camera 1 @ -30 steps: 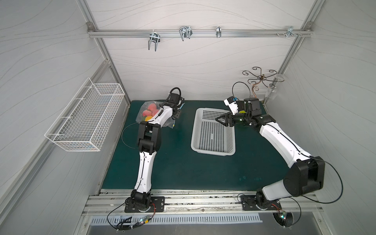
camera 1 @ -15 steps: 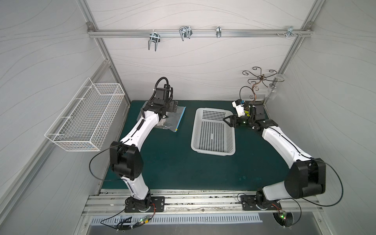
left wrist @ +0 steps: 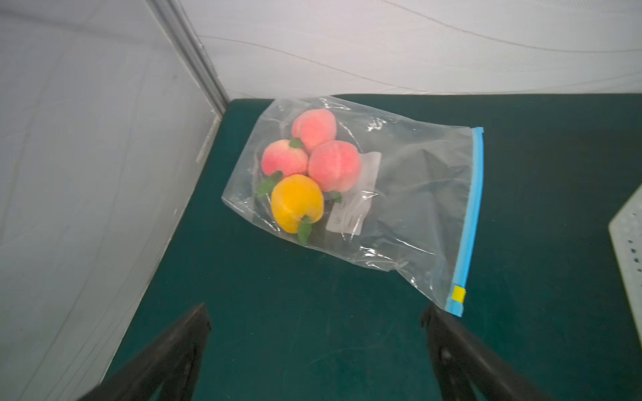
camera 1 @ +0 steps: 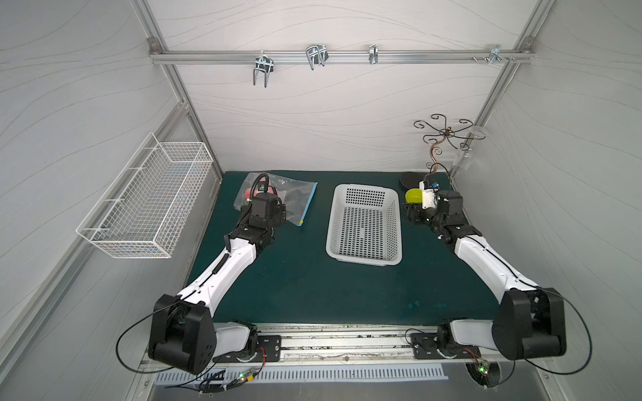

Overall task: Place the peach in a zip-top bag and seal the zipper
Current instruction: Reset both arms

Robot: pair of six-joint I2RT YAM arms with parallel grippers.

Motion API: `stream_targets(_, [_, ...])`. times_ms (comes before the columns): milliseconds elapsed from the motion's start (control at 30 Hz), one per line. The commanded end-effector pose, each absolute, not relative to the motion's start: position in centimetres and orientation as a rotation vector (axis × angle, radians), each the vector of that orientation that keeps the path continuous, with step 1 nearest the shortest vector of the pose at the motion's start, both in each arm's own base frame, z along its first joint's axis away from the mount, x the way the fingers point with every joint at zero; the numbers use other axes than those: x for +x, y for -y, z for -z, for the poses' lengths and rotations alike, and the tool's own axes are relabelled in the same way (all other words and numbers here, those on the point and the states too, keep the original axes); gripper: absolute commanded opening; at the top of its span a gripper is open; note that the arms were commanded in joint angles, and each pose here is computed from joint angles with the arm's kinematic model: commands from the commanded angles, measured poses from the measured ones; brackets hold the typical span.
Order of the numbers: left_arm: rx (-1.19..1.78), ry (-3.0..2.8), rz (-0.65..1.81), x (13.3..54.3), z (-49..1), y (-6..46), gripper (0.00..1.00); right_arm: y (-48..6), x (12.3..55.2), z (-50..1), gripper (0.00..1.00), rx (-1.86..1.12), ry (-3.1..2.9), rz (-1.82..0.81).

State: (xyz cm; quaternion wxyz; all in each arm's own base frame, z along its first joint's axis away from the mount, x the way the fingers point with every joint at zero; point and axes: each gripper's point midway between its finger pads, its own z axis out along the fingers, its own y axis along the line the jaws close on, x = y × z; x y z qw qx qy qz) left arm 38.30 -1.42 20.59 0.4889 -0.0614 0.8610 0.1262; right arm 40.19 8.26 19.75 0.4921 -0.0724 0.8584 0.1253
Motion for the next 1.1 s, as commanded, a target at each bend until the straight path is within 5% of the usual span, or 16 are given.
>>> stream_targets(0, [-0.315,-1.91,-0.368,37.8,-22.9,-1.0,0.98,-6.0,40.8,-20.3,0.66,-0.093,-2.011,-0.203])
stream_targets(433, [-0.382,-1.882,-0.475,34.0,-16.8,-5.0,0.99,-2.9,39.5,-15.1,0.7,-0.086,-1.987,-0.033])
stream_targets(1067, [-0.192,-1.806,-0.063,37.3,-12.9,-2.9,1.0,-1.5,39.4,-14.5,0.69,-0.041,-1.951,-0.112])
